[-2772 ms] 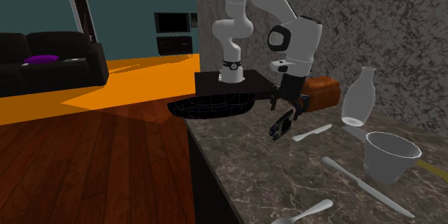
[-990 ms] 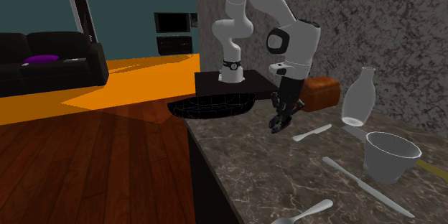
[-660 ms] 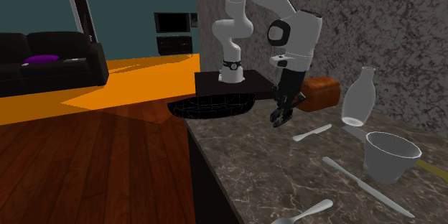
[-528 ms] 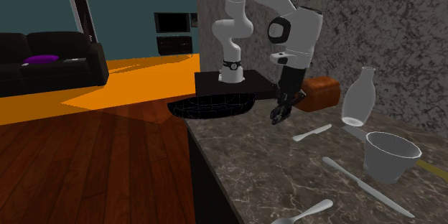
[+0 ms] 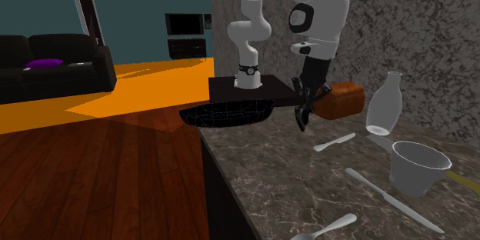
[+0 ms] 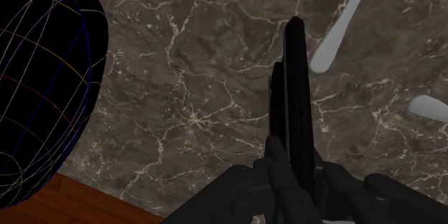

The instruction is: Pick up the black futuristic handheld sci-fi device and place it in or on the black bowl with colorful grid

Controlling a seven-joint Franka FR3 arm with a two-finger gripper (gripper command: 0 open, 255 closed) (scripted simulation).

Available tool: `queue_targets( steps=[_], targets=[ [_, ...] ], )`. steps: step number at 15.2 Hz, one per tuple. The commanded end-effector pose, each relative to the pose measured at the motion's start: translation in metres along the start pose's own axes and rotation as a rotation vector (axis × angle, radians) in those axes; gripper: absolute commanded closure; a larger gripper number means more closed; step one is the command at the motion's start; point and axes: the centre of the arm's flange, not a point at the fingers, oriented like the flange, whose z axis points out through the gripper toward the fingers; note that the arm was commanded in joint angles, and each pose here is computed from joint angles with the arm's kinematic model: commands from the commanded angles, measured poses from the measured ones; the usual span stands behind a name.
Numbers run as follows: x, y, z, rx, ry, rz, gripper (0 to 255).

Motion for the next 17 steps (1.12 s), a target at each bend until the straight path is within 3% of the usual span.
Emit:
queue_targets(
  steps=[1, 8, 9, 10, 15, 16, 17],
  targets=[
    [0.001, 0.002, -0.011, 0.0, 0.0, 0.0, 255],
    [0.005, 0.005, -0.048, 0.0, 0.0, 0.0, 255],
    [0.004, 0.005, -0.041, 0.0, 0.0, 0.0, 255],
    [0.004, 0.005, -0.041, 0.0, 0.0, 0.0, 0],
    [0.081, 0.01, -0.072, 0.029, -0.122, -0.014, 0],
    [0.092, 0.01, -0.076, 0.033, -0.139, -0.016, 0],
    [0.091, 0.01, -0.071, 0.033, -0.139, -0.016, 0]
  ],
)
